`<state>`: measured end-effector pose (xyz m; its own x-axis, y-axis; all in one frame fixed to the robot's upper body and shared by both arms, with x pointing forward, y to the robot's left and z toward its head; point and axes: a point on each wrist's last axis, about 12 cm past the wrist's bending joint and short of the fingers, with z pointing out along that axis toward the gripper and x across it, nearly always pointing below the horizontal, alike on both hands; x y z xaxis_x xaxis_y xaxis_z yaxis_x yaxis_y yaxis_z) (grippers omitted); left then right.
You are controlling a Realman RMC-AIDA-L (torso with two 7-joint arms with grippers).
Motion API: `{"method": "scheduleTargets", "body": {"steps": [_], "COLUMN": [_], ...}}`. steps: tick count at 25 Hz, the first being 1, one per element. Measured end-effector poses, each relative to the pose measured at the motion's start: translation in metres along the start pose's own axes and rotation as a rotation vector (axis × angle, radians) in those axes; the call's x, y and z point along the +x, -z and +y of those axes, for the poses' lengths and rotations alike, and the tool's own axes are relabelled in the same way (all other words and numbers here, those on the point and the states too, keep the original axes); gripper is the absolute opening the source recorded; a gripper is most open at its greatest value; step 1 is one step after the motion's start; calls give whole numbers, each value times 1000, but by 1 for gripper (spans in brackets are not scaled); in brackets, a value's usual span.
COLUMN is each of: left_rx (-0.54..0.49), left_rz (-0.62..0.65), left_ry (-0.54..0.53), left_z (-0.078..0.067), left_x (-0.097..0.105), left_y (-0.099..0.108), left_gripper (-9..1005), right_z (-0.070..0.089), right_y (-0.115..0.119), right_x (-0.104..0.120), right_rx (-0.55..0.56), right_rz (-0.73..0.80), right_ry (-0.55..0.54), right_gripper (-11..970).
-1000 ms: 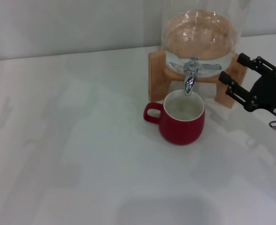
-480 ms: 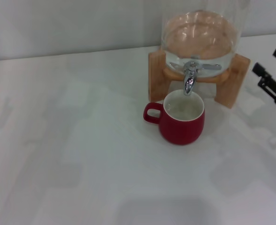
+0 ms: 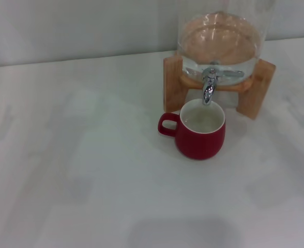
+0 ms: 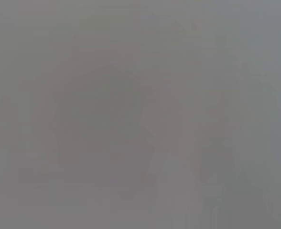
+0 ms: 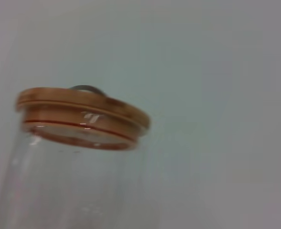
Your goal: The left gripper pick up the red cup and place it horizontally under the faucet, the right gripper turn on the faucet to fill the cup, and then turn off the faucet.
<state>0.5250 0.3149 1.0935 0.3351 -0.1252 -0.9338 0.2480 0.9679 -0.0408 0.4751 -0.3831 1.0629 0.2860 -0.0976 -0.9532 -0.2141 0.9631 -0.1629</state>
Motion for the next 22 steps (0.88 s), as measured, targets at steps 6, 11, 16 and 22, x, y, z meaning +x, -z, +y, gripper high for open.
{"method": "scheduleTargets", "body": {"steps": [6,11,16,22], "left_rx": [9,10,3,-36], "left_rz": [0,2,14,25], "left_ry": [-24,-38,-38,-11], "left_z": [-3,-4,-5,-2], "left_x": [0,2,8,13], "left_y": [-10,-15,-22,-30], "left_gripper": [853,853,853,853], "right_z": [-11,-20,-30,-32], "right_y": [4,4,3,1], "right_x": [2,3,5,7], "right_rx": [109,191,282,304], "right_rz": [11,17,25,38], "right_ry": [5,-8,-46,-68], "right_gripper": [610,610,610,610]}}
